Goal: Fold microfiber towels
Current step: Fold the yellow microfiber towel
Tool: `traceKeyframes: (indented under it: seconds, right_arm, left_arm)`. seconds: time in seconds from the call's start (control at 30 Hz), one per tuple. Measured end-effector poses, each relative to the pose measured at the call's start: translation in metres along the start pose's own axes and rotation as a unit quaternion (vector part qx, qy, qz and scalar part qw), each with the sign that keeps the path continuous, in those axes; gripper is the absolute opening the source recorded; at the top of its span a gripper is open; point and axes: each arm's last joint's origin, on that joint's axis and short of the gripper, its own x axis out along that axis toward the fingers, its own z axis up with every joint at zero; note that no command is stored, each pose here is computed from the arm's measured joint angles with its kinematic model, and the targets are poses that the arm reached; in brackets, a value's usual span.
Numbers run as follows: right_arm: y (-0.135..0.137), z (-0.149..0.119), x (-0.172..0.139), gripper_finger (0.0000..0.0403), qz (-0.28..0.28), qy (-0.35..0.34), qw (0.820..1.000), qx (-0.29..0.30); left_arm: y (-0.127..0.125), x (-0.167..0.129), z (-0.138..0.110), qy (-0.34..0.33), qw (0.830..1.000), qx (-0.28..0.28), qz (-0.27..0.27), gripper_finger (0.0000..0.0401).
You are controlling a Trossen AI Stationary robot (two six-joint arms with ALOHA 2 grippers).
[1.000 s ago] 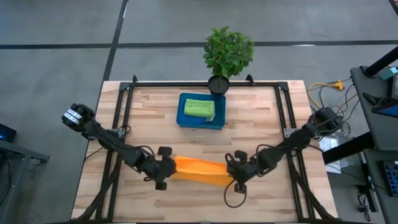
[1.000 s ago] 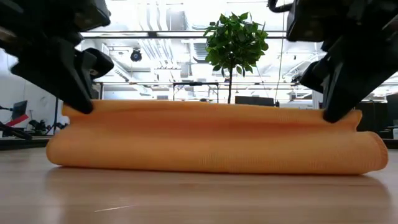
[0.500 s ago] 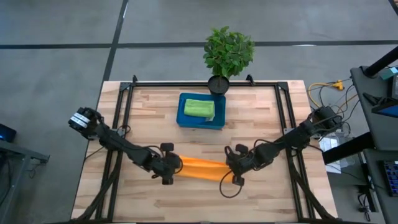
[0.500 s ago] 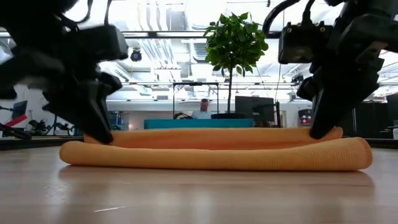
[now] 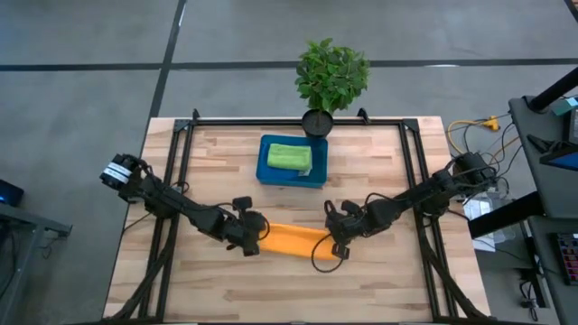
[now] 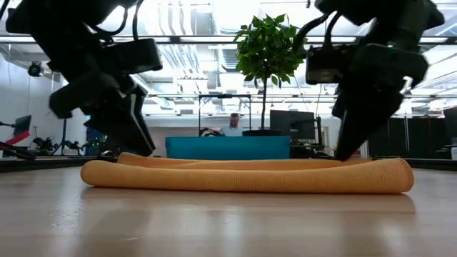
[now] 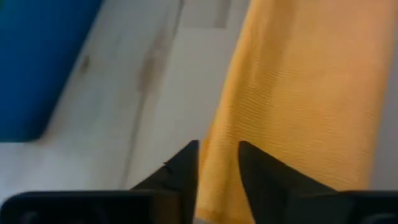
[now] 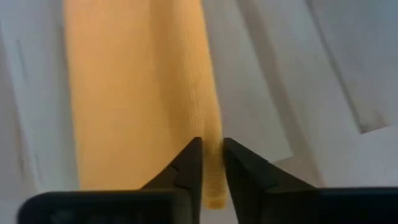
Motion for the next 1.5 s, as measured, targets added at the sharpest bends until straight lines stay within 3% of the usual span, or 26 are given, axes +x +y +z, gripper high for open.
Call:
traceKeyframes:
  seconds: [0.17, 0.3, 0.4, 0.6, 0.67, 0.97, 1.3, 1.5]
  right_arm:
    - [-0.008, 0.009, -0.009, 0.0106, 0.003, -0.019, 1.000, 0.020]
    - [-0.004, 0.012, -0.025, 0.0128, 0.028, -0.047, 0.998, 0.045]
    - [0.009, 0.008, -0.033, 0.0124, 0.058, -0.062, 0.995, 0.056]
    - [0.040, -0.010, -0.024, 0.0046, 0.095, -0.052, 0.990, 0.085]
    - [0.047, -0.017, -0.014, 0.0019, 0.097, -0.042, 0.990, 0.098]
    - [0.045, -0.032, 0.018, 0.0009, 0.036, 0.013, 0.987, 0.156]
    - [0.019, -0.022, 0.018, 0.0009, -0.029, 0.030, 0.991, 0.124]
    - [0.006, -0.012, 0.021, 0.0009, -0.040, 0.027, 0.992, 0.120]
  left_arm:
    - [0.011, -0.007, 0.006, -0.013, 1.000, -0.013, 0.022, 0.0159]
    - [0.019, -0.009, 0.010, -0.011, 0.999, -0.022, 0.023, 0.0172]
    - [0.021, -0.007, 0.010, 0.003, 1.000, -0.002, 0.003, 0.0145]
    - [0.023, 0.008, 0.008, 0.040, 0.998, 0.031, -0.037, 0.0014]
    - [0.022, 0.012, 0.005, 0.051, 0.998, 0.033, -0.035, 0.0013]
    - [0.016, 0.020, -0.003, 0.091, 0.993, 0.012, -0.075, 0.0001]
    - [-0.013, 0.007, -0.009, 0.097, 0.986, -0.034, -0.129, 0.0000]
    - [-0.042, -0.007, -0.008, 0.041, 0.979, -0.050, -0.191, 0.0000]
